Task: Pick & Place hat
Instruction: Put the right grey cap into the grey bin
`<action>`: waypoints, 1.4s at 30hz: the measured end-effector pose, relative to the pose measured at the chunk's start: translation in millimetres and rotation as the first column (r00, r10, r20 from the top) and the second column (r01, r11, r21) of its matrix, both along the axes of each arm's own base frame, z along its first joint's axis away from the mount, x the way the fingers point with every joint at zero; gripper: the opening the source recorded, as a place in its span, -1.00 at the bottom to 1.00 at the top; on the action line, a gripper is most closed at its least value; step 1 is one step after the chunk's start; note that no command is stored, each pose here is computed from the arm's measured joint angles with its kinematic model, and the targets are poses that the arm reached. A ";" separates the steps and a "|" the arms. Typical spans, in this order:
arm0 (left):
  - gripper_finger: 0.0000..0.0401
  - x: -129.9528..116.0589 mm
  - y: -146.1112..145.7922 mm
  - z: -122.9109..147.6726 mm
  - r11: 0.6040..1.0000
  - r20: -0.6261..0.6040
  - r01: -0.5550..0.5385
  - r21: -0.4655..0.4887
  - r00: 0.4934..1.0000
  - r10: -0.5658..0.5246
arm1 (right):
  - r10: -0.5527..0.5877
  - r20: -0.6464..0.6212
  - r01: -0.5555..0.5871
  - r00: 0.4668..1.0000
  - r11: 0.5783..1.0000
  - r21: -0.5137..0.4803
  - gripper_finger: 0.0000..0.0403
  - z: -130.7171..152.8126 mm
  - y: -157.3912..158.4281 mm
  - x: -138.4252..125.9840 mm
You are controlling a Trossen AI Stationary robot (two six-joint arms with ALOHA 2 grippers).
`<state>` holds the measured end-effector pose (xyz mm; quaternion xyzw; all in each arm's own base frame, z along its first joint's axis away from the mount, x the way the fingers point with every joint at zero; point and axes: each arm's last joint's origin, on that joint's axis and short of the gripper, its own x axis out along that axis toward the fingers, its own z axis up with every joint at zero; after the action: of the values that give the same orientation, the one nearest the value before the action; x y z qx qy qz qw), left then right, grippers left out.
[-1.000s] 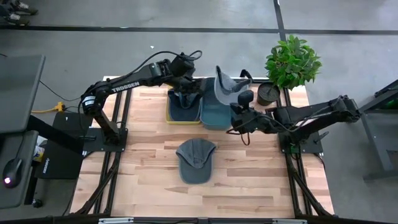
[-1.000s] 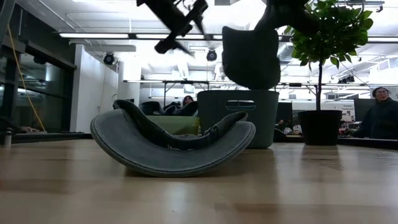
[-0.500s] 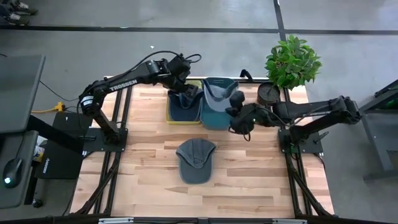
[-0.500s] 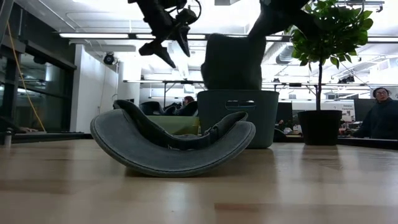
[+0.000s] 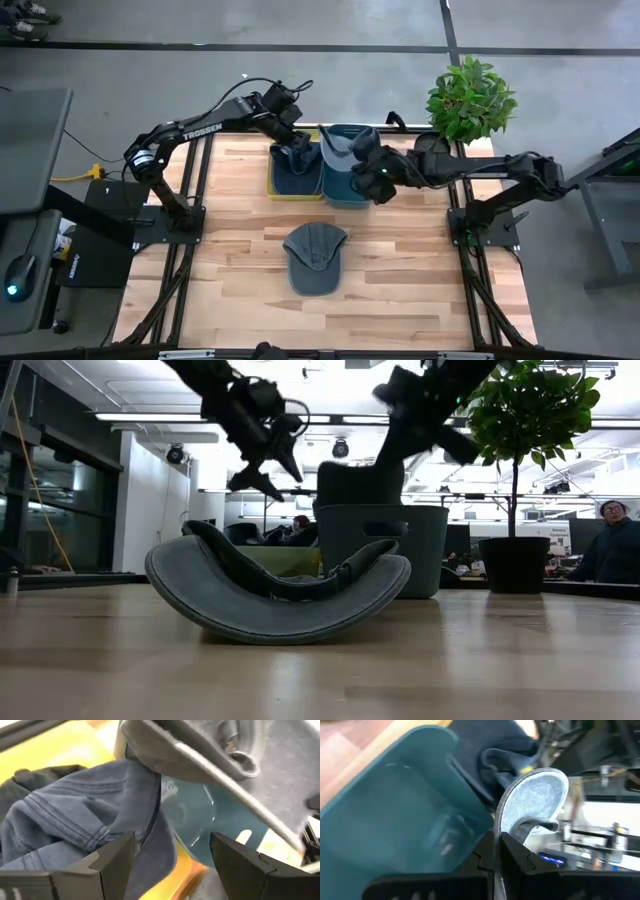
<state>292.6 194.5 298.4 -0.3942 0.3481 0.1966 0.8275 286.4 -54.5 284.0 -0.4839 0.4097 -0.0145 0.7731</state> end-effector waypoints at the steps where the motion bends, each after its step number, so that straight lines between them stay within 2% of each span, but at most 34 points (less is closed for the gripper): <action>1: 0.27 -1.9 2.1 -4.1 1.000 0.004 0.011 -0.009 1.000 -0.011 | 0.000 -0.013 0.000 1.000 1.000 0.019 -0.99 -4.3 -2.5 2.0; 6: 0.27 -11.5 14.2 -10.4 0.997 0.057 0.076 -0.029 0.996 -0.075 | 0.004 -0.089 0.006 0.996 0.994 0.107 -0.99 -26.5 -9.3 11.0; 10: 0.27 -18.1 25.6 -6.9 0.992 0.147 0.118 -0.054 0.983 -0.109 | 0.029 -0.137 -0.005 0.990 0.984 0.175 -0.99 -38.8 -10.6 13.9; 15: 0.27 -20.1 31.6 -1.6 0.979 0.262 0.184 -0.093 0.953 -0.154 | 0.021 -0.188 0.018 0.982 0.979 0.203 -0.99 -43.9 -11.0 10.7; 22: 0.27 -15.6 32.7 5.3 0.967 0.357 0.240 -0.084 0.913 -0.196 | 0.022 -0.218 0.038 0.976 0.963 0.268 -0.97 -46.8 -15.6 5.6; 28: 0.27 -13.2 34.3 9.8 0.967 0.399 0.248 -0.066 0.894 -0.202 | -0.033 -0.217 0.091 0.976 0.961 0.262 -0.71 -47.0 -16.0 5.3; 35: 0.27 -12.9 34.5 10.3 0.966 0.405 0.245 -0.078 0.893 -0.194 | -0.133 -0.197 0.190 0.971 0.933 0.307 -0.49 -47.2 -15.6 4.9; 42: 0.27 -12.5 34.8 11.1 0.967 0.410 0.232 -0.102 0.896 -0.171 | -0.155 -0.157 0.201 0.975 0.918 0.341 -0.30 -36.1 -12.3 -1.3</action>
<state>280.2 229.3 309.5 -0.4480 0.2251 -0.0011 0.8652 285.0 -66.8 247.9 -0.2970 0.4961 0.0203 0.8156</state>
